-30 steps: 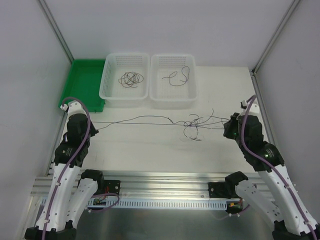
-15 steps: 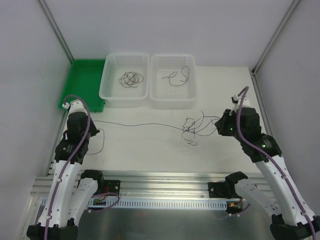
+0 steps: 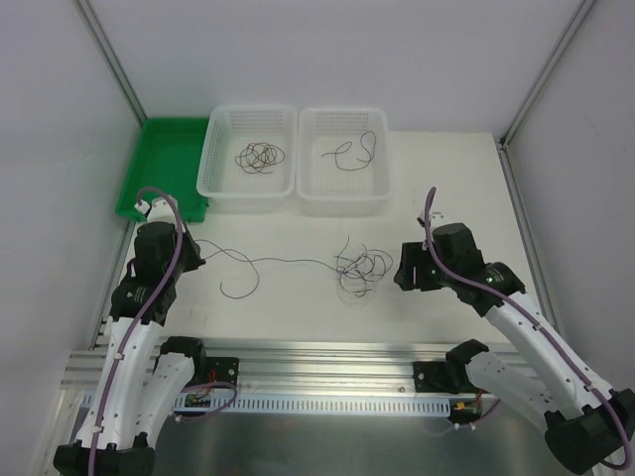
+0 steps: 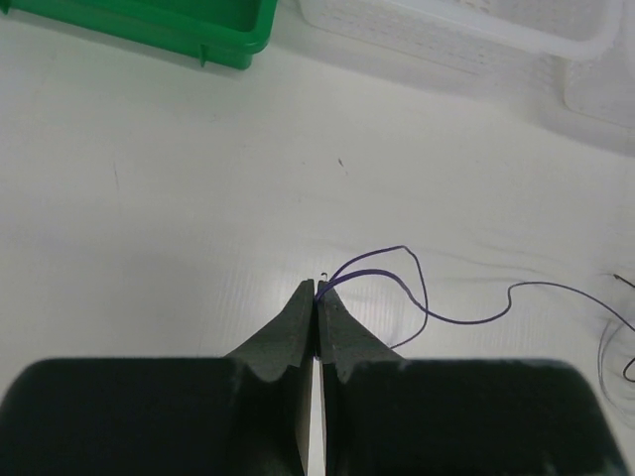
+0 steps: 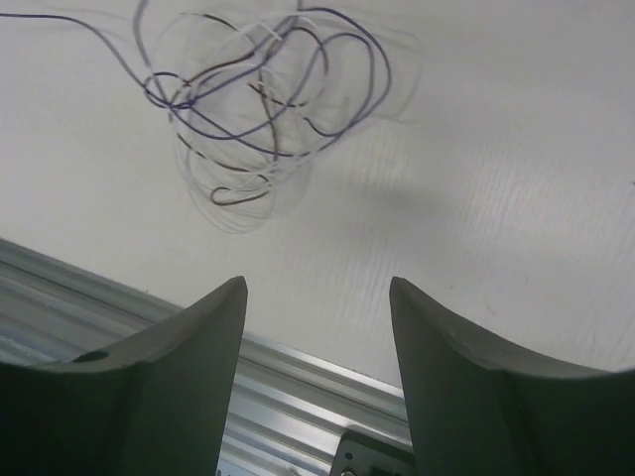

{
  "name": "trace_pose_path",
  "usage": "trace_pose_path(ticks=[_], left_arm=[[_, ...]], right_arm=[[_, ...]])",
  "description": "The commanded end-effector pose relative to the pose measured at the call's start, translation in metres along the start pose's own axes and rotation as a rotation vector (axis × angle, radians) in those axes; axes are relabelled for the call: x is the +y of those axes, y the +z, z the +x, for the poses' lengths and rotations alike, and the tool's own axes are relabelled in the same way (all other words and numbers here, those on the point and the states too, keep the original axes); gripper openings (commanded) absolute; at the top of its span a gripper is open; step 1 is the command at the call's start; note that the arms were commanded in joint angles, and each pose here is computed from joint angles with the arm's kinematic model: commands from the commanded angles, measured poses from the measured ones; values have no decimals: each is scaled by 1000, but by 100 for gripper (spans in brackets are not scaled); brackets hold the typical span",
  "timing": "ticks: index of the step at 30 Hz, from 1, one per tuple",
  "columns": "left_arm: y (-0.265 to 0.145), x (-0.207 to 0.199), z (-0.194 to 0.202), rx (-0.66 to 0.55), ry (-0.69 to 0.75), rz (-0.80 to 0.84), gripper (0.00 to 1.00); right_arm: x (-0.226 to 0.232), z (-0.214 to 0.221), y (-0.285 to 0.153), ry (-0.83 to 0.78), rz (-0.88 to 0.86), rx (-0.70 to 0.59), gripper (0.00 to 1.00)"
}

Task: Untangle the cables
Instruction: Untie the cable.

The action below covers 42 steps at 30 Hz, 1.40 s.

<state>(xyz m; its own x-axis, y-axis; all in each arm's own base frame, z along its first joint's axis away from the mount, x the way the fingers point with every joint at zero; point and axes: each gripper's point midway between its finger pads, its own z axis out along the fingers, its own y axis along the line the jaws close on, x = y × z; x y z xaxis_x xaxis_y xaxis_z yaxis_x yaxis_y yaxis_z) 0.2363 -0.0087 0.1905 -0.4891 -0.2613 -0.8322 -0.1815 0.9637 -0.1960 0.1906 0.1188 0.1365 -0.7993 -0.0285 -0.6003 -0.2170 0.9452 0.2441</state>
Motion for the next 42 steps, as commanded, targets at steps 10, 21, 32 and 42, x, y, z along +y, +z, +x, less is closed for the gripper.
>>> trace_pose_path(ticks=[10,21,32,42], left_arm=[[0,-11,-6,-28,19,68,0],[0,-8,-7,-36,17,52,0],[-6,16,-16,-98,-3,-76,0],[-9,36,-20,-119,-57,-172,0]], right_arm=[[96,-32,56,-257,-68,-45,64],[114,-17,143,-317,65,66,59],[50,-5,142,-298,250,92,1],[-70,-75,0,45,409,-210,1]])
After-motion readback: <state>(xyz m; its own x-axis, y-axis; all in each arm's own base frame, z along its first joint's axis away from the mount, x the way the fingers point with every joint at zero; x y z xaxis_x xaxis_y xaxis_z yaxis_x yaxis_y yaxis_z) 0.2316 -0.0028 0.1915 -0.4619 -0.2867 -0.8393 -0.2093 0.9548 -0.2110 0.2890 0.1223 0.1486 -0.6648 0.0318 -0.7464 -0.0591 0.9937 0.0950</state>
